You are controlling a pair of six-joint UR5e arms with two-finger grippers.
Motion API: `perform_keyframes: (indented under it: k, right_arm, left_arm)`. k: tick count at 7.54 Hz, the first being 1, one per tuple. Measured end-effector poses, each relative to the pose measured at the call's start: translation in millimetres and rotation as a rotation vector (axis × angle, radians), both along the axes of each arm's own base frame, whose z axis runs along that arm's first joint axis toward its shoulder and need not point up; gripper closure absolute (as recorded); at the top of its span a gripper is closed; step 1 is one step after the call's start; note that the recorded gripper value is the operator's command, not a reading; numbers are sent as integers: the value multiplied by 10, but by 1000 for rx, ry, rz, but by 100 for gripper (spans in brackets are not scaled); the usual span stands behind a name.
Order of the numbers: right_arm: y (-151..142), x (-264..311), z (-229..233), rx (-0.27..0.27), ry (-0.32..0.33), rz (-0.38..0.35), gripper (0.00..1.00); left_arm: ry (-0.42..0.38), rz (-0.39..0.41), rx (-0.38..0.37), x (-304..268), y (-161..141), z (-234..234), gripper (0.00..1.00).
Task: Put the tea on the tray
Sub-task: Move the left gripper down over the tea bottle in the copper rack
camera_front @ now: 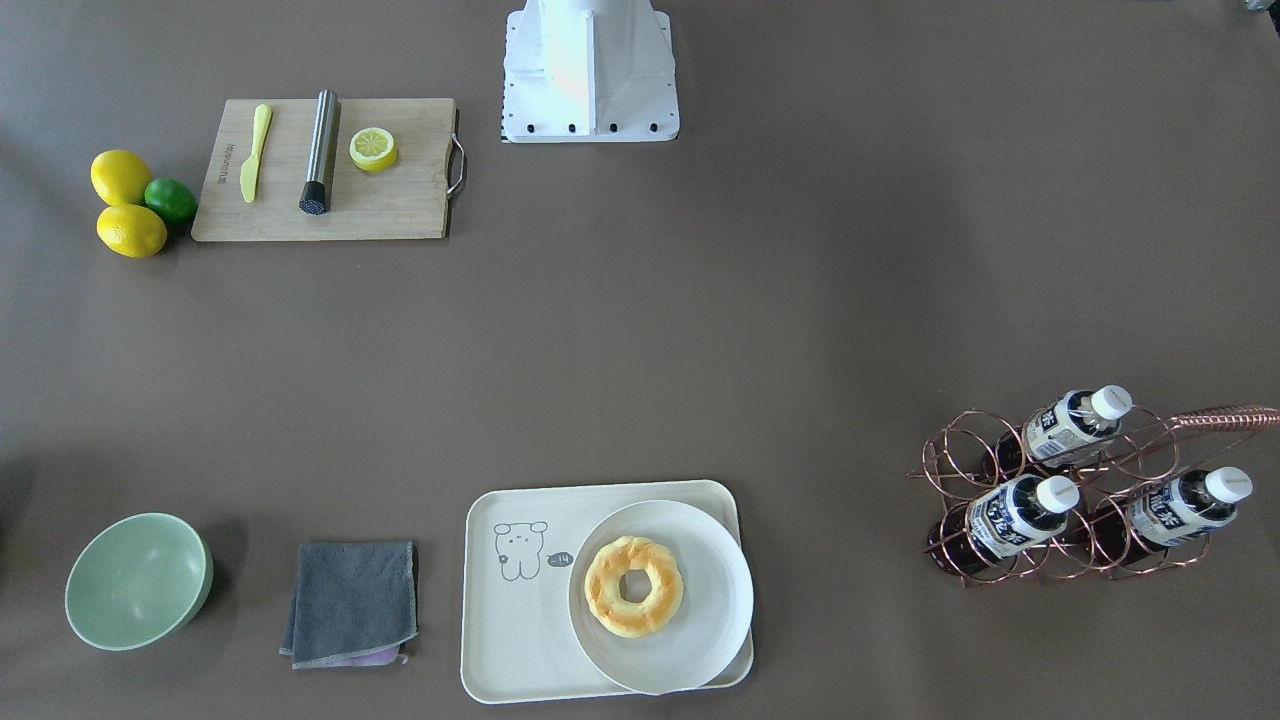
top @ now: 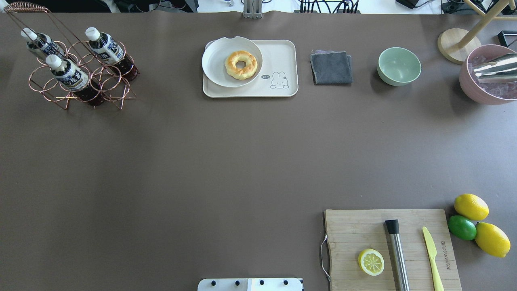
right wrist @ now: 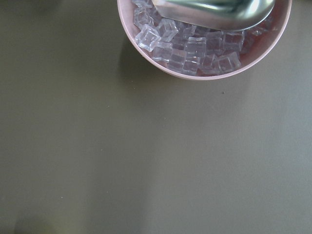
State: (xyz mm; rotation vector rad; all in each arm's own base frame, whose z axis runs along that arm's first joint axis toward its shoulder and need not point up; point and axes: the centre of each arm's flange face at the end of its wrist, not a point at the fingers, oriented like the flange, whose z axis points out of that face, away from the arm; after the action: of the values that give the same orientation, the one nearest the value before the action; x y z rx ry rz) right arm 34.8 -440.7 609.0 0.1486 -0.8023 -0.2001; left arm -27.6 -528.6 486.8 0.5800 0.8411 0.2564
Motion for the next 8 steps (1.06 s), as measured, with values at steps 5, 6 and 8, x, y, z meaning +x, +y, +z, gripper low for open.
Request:
perform_keyframes:
  k: [5, 6, 8]
  right_arm:
    - [114, 150, -96, 118, -10, 39, 0]
    - [162, 163, -74, 126, -14, 43, 0]
    - [206, 188, -57, 130, -17, 49, 0]
  left_arm:
    - [27, -157, 43, 1252, -130, -725, 7]
    - [37, -186, 33, 1537, -130, -823, 6]
    - [35, -218, 28, 1838, -107, -867, 6]
